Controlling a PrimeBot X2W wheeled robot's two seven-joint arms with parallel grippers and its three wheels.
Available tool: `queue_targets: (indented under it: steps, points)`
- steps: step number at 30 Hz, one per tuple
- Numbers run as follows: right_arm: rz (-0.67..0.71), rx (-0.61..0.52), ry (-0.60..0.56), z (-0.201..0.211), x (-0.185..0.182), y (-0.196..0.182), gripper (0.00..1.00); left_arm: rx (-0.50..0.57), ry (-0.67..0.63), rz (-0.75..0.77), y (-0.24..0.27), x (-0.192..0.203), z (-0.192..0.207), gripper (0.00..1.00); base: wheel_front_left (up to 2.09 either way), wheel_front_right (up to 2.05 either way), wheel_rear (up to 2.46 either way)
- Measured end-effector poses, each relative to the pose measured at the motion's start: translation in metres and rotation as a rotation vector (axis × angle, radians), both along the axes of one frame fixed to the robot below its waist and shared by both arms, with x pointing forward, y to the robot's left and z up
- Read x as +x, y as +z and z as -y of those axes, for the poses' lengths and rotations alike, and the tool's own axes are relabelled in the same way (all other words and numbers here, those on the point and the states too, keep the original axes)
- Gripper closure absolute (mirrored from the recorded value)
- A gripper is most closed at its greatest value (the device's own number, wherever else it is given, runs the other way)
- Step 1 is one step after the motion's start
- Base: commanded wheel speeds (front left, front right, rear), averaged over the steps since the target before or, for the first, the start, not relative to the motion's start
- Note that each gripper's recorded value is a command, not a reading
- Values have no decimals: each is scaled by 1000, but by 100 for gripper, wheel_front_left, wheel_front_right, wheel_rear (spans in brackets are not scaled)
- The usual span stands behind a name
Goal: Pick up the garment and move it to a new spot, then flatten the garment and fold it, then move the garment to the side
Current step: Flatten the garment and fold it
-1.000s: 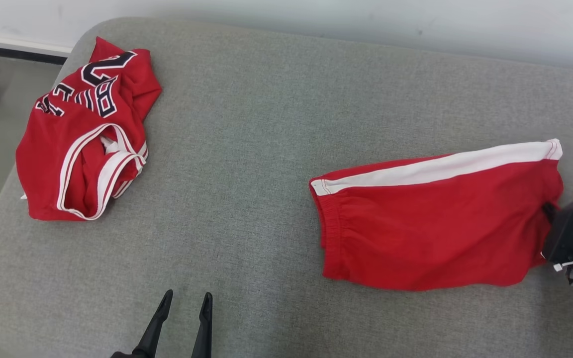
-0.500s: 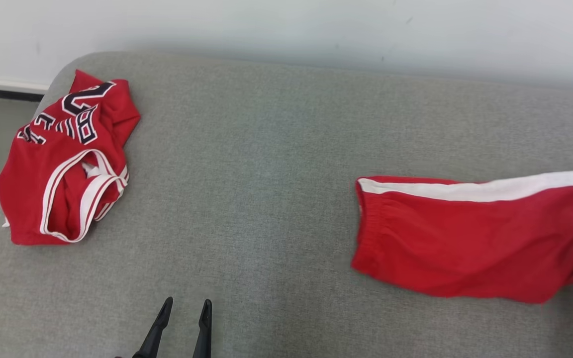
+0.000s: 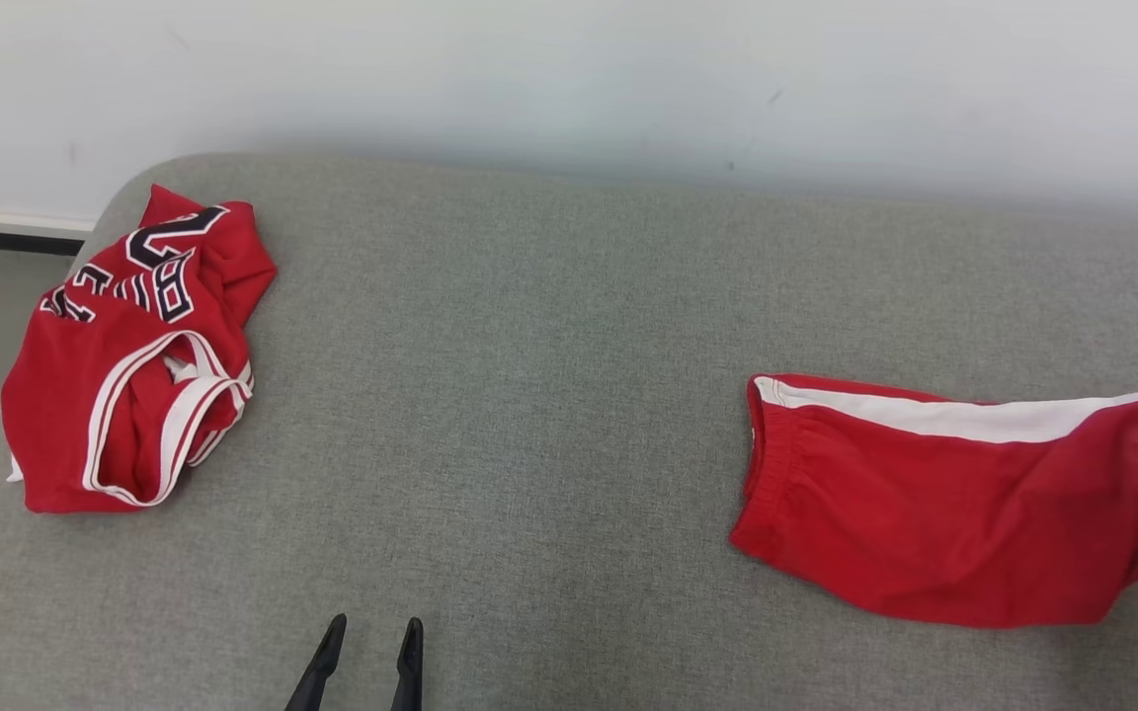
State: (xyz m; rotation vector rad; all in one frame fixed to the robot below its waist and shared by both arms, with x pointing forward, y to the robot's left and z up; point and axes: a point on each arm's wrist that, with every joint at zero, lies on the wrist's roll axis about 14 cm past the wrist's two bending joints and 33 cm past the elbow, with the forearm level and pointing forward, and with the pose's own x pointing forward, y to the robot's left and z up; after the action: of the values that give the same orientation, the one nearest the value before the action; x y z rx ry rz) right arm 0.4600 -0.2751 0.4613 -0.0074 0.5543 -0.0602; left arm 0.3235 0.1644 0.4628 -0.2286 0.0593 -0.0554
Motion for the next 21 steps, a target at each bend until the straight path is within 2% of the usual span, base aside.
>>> queue_targets:
  steps: [8,21]
  points:
    - [34,0,205,-72,1,20,100,-6,-1,19,5,-7,2,0,0,0,0]
    - [-35,64,485,-184,3,7,100,-16,49,12,3,-24,-9,0,0,0,0]
